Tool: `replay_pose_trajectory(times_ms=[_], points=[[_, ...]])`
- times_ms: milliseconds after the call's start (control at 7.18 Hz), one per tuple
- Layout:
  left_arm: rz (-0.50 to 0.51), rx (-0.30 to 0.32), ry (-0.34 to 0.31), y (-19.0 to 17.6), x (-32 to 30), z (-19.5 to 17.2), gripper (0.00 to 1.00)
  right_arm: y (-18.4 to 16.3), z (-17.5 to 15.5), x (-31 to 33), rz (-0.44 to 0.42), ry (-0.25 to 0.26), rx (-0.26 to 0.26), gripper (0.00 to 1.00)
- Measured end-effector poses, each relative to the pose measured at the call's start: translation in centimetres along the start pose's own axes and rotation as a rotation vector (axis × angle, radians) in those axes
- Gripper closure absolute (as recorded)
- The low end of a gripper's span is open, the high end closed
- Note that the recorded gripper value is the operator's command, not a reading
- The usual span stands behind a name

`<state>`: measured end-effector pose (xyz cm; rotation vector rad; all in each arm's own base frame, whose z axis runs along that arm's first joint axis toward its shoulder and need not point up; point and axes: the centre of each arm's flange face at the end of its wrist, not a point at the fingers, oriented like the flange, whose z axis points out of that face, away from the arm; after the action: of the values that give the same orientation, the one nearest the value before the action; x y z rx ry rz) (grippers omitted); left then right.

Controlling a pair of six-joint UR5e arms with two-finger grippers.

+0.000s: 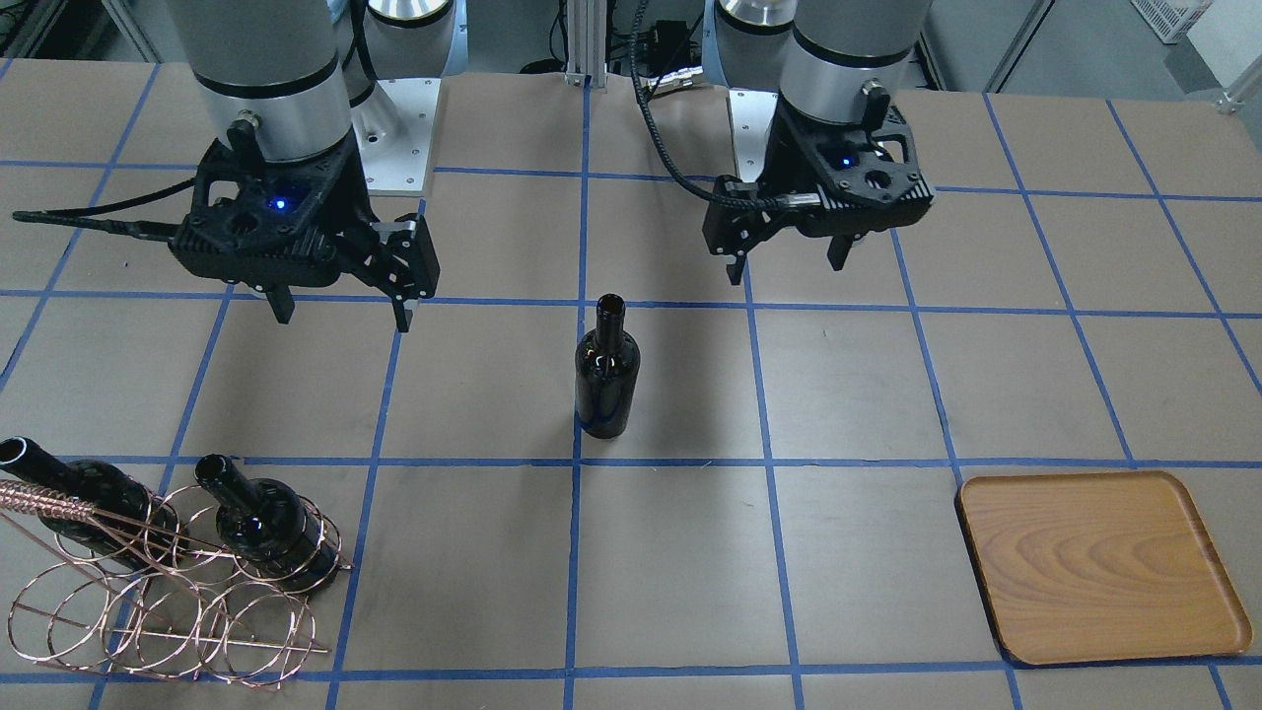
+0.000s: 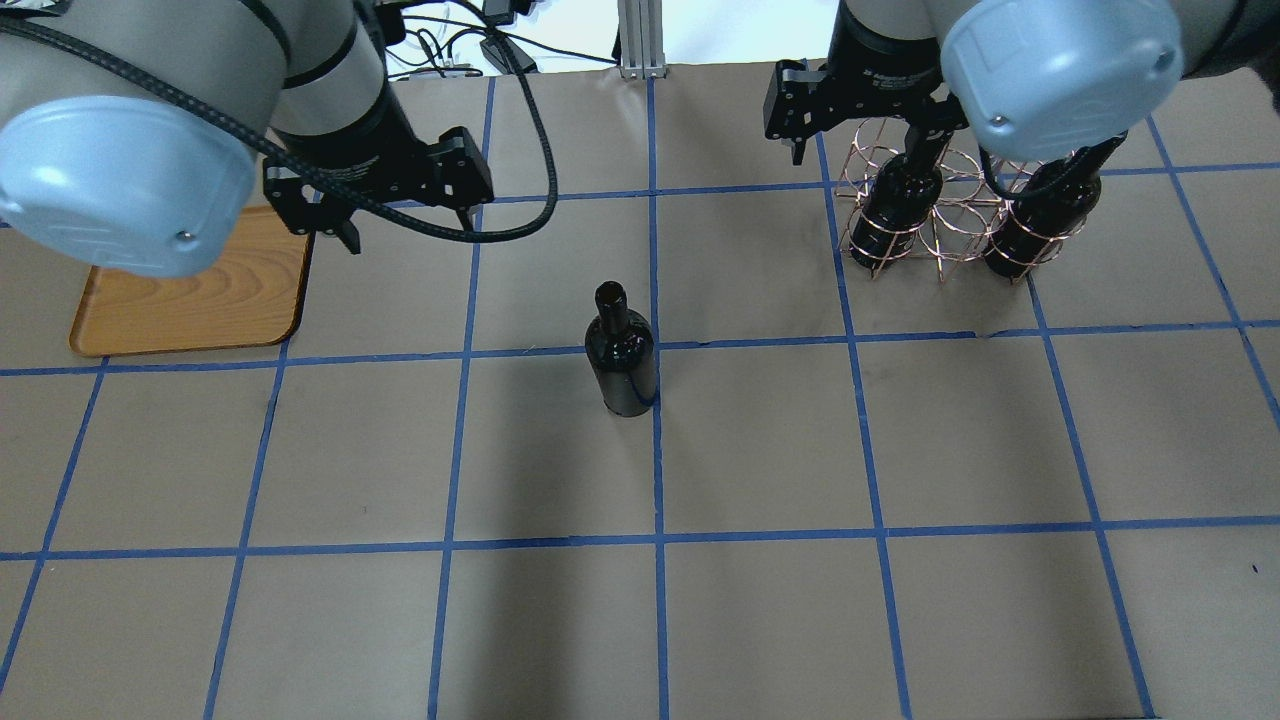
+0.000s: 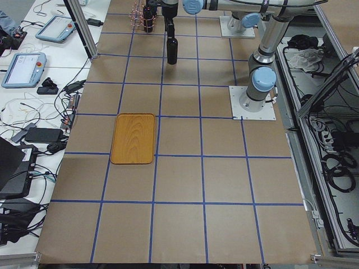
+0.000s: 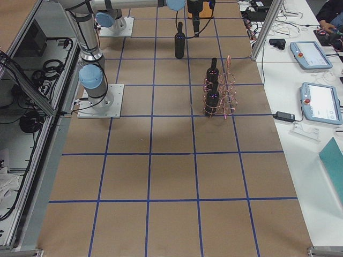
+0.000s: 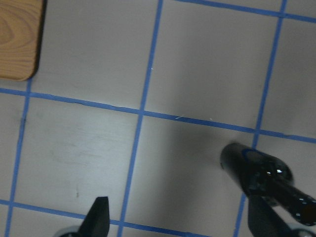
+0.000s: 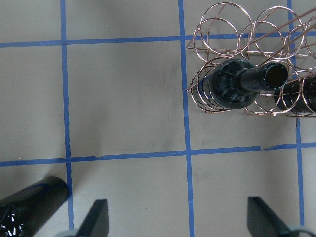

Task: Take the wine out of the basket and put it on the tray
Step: 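Move the left gripper to the standing bottle while the right arm withdraws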

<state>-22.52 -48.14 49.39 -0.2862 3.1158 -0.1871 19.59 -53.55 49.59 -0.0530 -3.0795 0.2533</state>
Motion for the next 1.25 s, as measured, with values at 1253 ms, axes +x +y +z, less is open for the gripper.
replay_pose_trajectory(times_ms=[1253], points=[[-0.102,-0.106,0.026,2.3,10.0,10.4,0.00,0.7,0.8,3.3,-0.060,-0.014,-0.109,0.00]])
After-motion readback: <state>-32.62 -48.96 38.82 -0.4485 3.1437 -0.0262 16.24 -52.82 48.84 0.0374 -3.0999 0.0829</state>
